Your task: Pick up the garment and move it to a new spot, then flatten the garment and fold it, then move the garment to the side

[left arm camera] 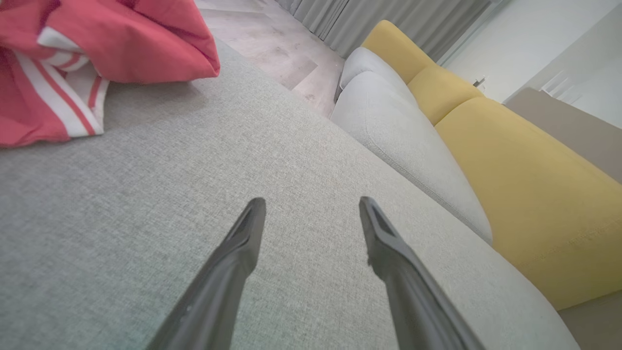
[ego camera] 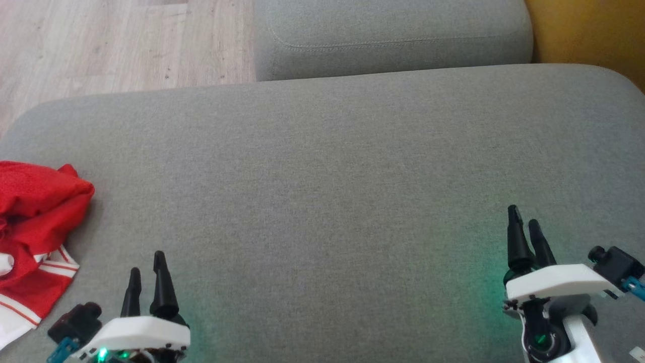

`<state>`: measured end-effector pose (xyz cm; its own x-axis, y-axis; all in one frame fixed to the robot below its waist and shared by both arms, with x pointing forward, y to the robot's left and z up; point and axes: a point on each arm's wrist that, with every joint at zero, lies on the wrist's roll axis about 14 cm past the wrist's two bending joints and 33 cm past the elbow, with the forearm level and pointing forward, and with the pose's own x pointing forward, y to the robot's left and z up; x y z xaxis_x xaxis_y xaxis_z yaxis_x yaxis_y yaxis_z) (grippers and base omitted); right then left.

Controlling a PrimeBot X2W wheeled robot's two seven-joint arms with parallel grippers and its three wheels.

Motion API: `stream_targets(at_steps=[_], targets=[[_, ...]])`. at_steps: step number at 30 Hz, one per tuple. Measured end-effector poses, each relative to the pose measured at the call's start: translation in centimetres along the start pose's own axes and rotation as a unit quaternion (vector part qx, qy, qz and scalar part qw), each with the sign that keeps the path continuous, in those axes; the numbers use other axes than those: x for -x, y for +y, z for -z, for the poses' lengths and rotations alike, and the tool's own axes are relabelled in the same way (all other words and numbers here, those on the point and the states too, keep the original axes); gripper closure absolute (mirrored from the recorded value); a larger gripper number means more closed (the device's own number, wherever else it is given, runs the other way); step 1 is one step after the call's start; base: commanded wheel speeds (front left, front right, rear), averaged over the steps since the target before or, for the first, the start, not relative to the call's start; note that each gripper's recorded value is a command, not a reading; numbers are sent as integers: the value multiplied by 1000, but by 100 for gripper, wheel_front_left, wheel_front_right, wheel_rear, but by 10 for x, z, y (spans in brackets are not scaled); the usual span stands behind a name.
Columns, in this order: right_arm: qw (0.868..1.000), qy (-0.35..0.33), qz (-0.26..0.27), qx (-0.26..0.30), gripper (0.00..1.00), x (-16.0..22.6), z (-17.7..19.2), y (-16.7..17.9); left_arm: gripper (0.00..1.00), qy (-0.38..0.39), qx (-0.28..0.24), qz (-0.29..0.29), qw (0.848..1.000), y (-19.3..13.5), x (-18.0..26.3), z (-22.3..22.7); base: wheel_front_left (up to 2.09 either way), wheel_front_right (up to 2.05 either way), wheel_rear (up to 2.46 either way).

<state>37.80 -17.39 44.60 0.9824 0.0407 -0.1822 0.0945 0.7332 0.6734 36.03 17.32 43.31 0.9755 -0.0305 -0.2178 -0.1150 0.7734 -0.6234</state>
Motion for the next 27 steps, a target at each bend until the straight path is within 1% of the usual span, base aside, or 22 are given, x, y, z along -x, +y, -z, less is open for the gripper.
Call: stream_targets(at_steps=[9, 17, 18, 27], targets=[[998, 3, -4, 61, 0, -3, 2, 1, 0, 3, -56, 2, 998, 1, 0, 4, 0, 0, 0], [993, 12, -11, 117, 0, -3, 9, 1, 0, 3, -107, 6, 994, -1, -1, 6, 0, 0, 0], [993, 12, -11, 117, 0, -3, 9, 1, 0, 3, -107, 6, 994, -1, -1, 6, 0, 0, 0], [983, 13, -28, 180, 0, -6, 10, 9, 0, 9, -168, 19, 986, -7, -3, 12, 0, 0, 0]])
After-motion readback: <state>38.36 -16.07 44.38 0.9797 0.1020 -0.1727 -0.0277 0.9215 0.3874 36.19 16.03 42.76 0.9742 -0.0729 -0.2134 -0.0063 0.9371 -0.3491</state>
